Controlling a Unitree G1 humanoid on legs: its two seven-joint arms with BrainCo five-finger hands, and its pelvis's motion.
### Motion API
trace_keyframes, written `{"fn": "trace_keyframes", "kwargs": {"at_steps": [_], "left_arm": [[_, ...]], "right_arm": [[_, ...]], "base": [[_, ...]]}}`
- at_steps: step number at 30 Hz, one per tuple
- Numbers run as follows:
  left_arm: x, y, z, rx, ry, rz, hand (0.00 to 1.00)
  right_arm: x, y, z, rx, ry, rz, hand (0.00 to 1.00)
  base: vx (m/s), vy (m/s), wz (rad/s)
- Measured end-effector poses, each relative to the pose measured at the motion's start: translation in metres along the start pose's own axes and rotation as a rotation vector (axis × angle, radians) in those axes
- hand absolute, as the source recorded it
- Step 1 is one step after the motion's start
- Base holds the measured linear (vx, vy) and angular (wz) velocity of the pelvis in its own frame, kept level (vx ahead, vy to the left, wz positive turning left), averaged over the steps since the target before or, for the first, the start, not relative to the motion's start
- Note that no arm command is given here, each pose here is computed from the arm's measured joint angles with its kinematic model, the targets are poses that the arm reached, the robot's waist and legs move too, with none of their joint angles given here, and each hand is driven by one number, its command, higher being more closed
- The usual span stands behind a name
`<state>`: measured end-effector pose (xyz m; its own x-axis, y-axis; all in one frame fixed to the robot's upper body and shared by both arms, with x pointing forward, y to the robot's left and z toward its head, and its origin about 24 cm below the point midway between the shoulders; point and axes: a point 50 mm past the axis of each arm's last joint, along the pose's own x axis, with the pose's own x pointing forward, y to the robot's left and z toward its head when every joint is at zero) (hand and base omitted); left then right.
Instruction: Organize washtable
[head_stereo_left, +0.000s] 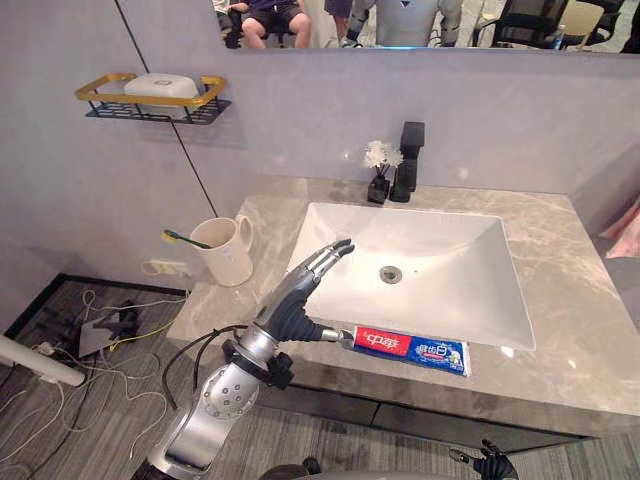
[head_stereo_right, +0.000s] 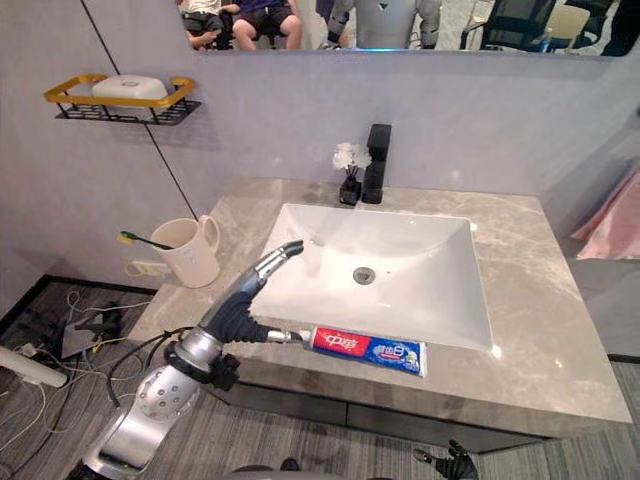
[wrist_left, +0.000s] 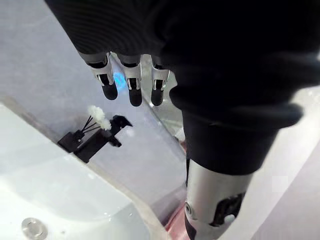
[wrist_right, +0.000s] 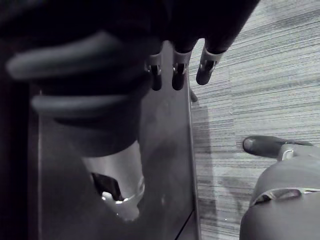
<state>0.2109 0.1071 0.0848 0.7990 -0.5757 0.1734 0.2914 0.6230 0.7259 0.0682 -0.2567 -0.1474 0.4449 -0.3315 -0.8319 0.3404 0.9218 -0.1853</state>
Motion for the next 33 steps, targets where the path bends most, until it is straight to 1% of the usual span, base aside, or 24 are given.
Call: {"fn": "trace_keyframes", "kwargs": {"at_steps": [2, 9, 16, 21, 26, 32, 33], "left_arm": [[0.000, -0.007, -0.007, 0.021, 0.034, -0.035, 0.00], [0.002, -0.019, -0.012, 0.078, 0.049, -0.094, 0.00], [0.007, -0.027, -0.013, 0.123, 0.041, -0.140, 0.00], [0.014, -0.027, -0.014, 0.143, 0.041, -0.142, 0.00], [0.016, -0.033, -0.017, 0.146, 0.050, -0.170, 0.00], [0.021, -0.032, -0.019, 0.168, 0.052, -0.175, 0.00], [0.022, -0.032, -0.020, 0.171, 0.052, -0.178, 1.00]], "right_arm": [[0.000, 0.000, -0.001, 0.000, 0.003, -0.001, 0.00], [0.000, 0.000, -0.001, 0.006, 0.002, -0.001, 0.00], [0.001, 0.002, 0.012, 0.005, -0.046, 0.007, 0.00], [0.001, 0.009, 0.010, -0.020, -0.039, 0.034, 0.00], [0.001, 0.010, 0.015, -0.021, -0.060, 0.037, 0.00], [0.000, 0.010, 0.014, -0.021, -0.057, 0.035, 0.00], [0.000, 0.010, 0.014, -0.021, -0.058, 0.035, 0.00]], "base": [[-0.02, 0.002, -0.01], [0.00, 0.000, 0.00], [0.00, 0.000, 0.00], [-0.01, 0.002, -0.01], [-0.02, 0.008, -0.06], [0.01, 0.001, -0.06], [0.00, 0.000, 0.00]]}}
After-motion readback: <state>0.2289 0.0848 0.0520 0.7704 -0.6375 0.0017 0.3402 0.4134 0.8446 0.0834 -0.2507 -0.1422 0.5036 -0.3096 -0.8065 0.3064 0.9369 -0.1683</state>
